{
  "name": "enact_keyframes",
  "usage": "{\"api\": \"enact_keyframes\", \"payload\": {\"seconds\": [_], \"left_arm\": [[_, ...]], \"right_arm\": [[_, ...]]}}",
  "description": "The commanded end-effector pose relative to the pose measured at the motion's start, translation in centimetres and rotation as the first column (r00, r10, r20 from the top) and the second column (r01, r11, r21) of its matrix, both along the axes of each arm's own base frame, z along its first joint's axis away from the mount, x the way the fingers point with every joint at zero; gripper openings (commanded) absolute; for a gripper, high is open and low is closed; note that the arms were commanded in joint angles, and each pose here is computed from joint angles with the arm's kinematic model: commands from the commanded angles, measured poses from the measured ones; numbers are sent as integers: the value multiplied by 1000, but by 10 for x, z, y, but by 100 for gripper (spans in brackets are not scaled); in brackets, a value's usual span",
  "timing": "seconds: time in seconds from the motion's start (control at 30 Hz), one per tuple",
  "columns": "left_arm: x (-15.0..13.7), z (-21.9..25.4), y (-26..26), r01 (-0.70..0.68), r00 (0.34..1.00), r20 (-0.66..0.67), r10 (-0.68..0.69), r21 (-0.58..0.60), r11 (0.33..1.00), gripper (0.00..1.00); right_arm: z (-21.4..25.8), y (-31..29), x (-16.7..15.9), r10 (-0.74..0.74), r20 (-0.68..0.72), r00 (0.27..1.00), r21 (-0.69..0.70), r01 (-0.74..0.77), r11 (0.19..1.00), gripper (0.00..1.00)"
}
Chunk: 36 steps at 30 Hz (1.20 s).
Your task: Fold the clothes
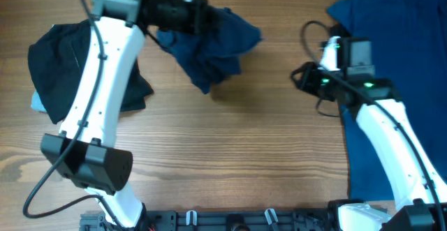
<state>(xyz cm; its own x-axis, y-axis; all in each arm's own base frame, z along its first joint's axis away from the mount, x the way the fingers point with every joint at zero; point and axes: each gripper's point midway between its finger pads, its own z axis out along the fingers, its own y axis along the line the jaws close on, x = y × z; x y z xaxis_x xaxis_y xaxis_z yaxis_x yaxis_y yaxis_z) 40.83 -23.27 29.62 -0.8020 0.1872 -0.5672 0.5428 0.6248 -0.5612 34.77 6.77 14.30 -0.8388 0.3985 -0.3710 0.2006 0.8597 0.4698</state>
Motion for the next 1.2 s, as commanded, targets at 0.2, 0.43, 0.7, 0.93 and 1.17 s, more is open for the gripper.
{"api": "enact_keyframes", "payload": {"seconds": [0.2,0.43,0.7,0.93,1.17], "left_arm": [[-35,-24,-43,32,993,102,-66,306,951,4],[-22,-112,36,-47,991,-73,112,592,804,4],[-23,-152,69,-52,959,-182,216,637,769,4],[-18,-121,97,-141,951,-146,273,580,802,15],[-31,-133,124,-136,918,-204,339,642,755,61]], "right_arm": [[36,-74,-6,-139,87,987,7,139,990,39],[35,-70,-8,-113,82,990,13,113,994,39],[34,-68,-10,-107,71,992,22,106,994,38],[35,-69,-9,-108,78,991,21,107,994,39],[34,-65,-12,-92,70,993,35,90,995,40]]}}
